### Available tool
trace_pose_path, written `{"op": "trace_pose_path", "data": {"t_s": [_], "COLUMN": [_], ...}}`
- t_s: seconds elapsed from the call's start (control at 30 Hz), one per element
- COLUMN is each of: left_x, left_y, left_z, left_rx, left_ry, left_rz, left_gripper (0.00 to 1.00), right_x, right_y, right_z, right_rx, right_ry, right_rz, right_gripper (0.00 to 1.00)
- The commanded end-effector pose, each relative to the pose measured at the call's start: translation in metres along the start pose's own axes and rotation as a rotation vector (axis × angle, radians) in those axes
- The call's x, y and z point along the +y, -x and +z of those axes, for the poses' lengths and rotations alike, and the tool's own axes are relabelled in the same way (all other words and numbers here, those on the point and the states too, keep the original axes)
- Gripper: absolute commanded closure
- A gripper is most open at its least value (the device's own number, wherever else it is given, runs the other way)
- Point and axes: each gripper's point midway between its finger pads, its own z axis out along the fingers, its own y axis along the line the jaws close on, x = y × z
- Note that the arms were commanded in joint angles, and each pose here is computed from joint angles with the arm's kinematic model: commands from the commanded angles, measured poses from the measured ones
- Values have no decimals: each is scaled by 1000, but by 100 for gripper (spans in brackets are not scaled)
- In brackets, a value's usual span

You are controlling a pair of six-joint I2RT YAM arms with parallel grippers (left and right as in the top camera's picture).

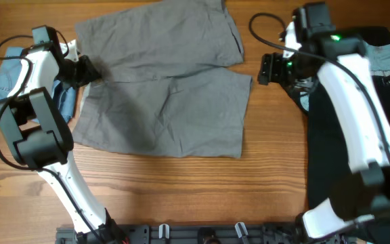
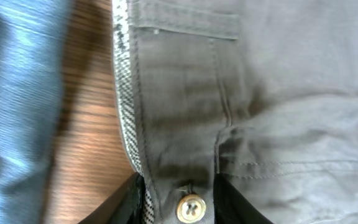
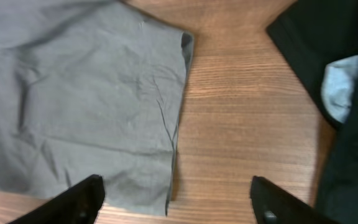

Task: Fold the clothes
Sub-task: 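Lower both grippers to the bottom corners of the grey shorts and grasp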

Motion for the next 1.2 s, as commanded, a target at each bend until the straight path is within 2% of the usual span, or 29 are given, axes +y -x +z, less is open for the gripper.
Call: {"op": "trace_pose_path", "data": {"t_s": [0.0, 0.07, 0.13, 0.2, 0.27, 0.3, 0.33, 0.37, 0.4, 0.47, 0.53, 0.6, 0.63, 0.67, 0.73, 0.83, 0.9, 0.97, 1.07, 1.17], "left_x": [-47, -65, -75, -89, -98, -100, -103, -104, -101, -92, -88, -84, -82, -81, -79, -70, -43, -29, -9, 5], "left_y": [7, 1, -4, -18, -33, -40, -50, -56, -65, -80, -94, -109, -112, -116, -126, -142, -152, -155, -157, -164], "left_z": [-63, -111, -141, -187, -220, -230, -243, -250, -258, -262, -256, -248, -245, -241, -232, -215, -202, -198, -206, -199], "left_rx": [-89, -132, -166, -221, -252, -259, -267, -270, -267, -233, -163, -92, -76, -56, -14, 57, 89, 94, 86, 101], "left_ry": [-58, -63, -66, -68, -70, -71, -69, -61, -37, 16, 30, 36, 36, 37, 27, 35, 136, 153, 169, 175], "left_rz": [73, 93, 106, 126, 137, 140, 142, 142, 136, 119, 173, 177, 172, 165, 148, 112, -60, -158, -255, -301], "left_gripper": [57, 55, 50, 46, 43, 43, 42, 42, 40, 43, 46, 45, 44, 43, 35, 37, 41, 51, 43, 41], "right_x": [-1, -1, -2, -2, -4, -5, -6, -9, -20, -60, -74, -91, -86, -86, -95, -72, -50, -33, -25, -26], "right_y": [13, 31, 43, 55, 58, 58, 58, 57, 59, 66, 69, 73, 74, 73, 73, 81, 81, 70, 33, -6], "right_z": [68, 108, 129, 153, 169, 174, 178, 180, 179, 173, 171, 166, 165, 161, 144, 90, 34, -21, -80, -88], "right_rx": [89, 69, 41, 16, 12, 13, 19, 22, 12, -20, -23, -26, -13, -4, -13, -93, -179, -249, -284, -173], "right_ry": [-7, 5, 5, 10, 11, 10, 8, -7, -70, -231, -231, -206, -121, -80, -70, 50, 119, 166, 171, 167], "right_rz": [-36, -74, -78, -82, -83, -83, -84, -82, -76, 3, 40, 87, 18, -7, 25, -11, -45, -69, -61, 13], "right_gripper": [28, 34, 34, 23, 22, 37, 70, 90, 96, 96, 96, 96, 73, 63, 62, 60, 57, 54, 46, 45]}}
